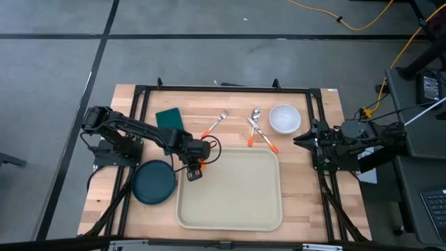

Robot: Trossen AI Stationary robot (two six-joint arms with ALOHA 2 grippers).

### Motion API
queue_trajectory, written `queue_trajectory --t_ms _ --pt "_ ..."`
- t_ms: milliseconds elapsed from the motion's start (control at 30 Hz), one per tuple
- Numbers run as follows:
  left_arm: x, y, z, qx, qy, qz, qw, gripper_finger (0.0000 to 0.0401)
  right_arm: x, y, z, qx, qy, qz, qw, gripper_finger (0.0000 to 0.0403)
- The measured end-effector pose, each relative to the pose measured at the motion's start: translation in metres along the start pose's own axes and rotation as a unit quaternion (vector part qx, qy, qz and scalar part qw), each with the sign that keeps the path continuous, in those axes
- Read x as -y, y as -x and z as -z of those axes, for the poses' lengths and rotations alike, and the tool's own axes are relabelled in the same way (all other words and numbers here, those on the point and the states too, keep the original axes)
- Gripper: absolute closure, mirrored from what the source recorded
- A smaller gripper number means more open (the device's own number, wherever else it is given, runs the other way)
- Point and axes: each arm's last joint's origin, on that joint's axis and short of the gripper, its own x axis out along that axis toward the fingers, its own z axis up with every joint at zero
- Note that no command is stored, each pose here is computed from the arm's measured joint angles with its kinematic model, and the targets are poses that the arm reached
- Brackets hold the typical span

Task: Set up tray
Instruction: Put the mug on the tray, then put the plate on the tray to the bottom right of the mug

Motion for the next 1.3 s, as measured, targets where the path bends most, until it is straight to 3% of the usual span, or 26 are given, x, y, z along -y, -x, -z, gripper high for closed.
queue_trajectory --t_ms 267,433,567,733,867,1000,1167,1300 --pt "0.012 0.039 -0.018 0.011 -0.005 -0.019 1.000 0.0211 0.000 0.000 0.000 -0.001 0.010 0.000 1.000 0.0320" --pt "0.027 0.107 -0.038 0.059 -0.025 -0.031 0.997 0.0216 0.000 0.000 0.000 -0.001 0.010 0.001 1.000 0.0320" --pt "0.036 0.178 -0.047 0.183 -0.030 -0.031 0.982 0.0228 0.000 0.000 0.000 -0.001 0.010 0.001 1.000 0.0320" --pt "0.036 0.259 -0.016 0.310 -0.004 -0.003 0.951 0.0240 0.000 0.000 0.000 -0.002 0.012 0.001 1.000 0.0320" --pt "0.037 0.292 0.021 0.352 -0.018 0.030 0.935 0.0247 0.000 0.000 0.000 -0.002 0.011 0.001 1.000 0.0320" --pt "0.046 0.293 0.038 0.320 -0.038 0.060 0.945 0.0252 0.000 0.000 0.000 -0.002 0.010 0.001 1.000 0.0320" --pt "0.070 0.261 0.053 0.149 -0.055 0.080 0.984 0.0260 0.000 0.000 0.000 -0.001 0.010 0.002 1.000 0.0320" --pt "0.094 0.234 0.066 0.032 -0.056 0.051 0.997 0.0264 0.000 0.000 0.000 -0.001 0.010 0.002 1.000 0.0320"
